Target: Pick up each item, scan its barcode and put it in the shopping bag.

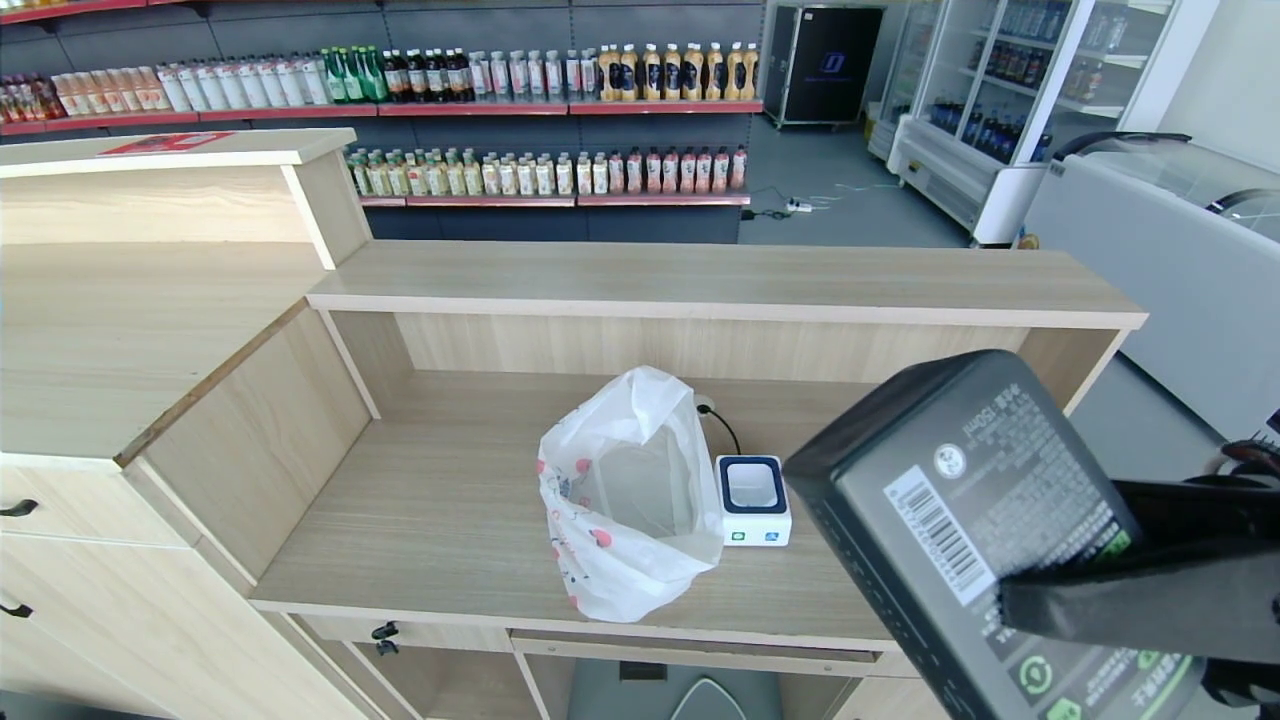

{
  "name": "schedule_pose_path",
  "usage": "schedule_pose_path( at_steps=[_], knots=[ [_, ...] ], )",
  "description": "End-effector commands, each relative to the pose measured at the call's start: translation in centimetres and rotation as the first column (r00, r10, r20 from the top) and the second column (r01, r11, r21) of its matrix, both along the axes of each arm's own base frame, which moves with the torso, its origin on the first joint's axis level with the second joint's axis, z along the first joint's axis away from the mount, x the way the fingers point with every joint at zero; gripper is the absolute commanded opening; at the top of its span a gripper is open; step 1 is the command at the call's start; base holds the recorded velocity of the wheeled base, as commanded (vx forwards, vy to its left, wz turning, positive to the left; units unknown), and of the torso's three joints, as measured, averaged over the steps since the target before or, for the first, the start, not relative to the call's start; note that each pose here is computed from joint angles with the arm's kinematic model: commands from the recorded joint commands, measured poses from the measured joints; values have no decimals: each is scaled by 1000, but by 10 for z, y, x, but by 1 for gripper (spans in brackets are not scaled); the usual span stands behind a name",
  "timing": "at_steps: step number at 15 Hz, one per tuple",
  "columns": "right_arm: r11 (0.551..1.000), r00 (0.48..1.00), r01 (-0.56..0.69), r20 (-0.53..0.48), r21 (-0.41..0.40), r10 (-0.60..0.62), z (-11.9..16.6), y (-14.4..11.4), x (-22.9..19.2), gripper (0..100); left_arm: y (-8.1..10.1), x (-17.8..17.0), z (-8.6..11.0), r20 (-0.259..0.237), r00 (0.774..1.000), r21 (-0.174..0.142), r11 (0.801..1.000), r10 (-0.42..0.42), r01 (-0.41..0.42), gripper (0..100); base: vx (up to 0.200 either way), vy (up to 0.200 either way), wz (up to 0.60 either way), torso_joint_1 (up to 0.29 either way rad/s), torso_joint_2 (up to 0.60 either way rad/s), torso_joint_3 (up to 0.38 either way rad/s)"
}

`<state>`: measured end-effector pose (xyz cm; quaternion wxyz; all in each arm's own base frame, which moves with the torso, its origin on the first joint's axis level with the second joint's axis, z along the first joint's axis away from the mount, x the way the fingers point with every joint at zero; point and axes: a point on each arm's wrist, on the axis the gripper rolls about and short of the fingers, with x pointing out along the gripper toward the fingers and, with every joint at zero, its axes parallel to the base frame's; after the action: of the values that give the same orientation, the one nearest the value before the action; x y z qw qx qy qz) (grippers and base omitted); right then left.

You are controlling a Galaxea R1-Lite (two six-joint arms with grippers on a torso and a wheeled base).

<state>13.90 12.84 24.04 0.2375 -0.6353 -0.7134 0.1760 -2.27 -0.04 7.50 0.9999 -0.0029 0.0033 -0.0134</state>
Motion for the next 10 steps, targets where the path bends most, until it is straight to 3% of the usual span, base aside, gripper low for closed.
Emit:
schedule_pose_path(
  at_steps=[1, 10],
  knots=[
    [1000, 1000, 0, -10, -8, 0, -3, 2, 3, 0, 0, 0, 0, 0, 1000, 0, 1000, 1, -1, 100, 0, 0, 0, 0, 0, 0],
    [1000, 1000, -2, -16, -16, 1, -6, 6, 7, 0, 0, 0, 0, 2, 1000, 0, 1000, 1, -1, 100, 0, 0, 0, 0, 0, 0]
  ],
)
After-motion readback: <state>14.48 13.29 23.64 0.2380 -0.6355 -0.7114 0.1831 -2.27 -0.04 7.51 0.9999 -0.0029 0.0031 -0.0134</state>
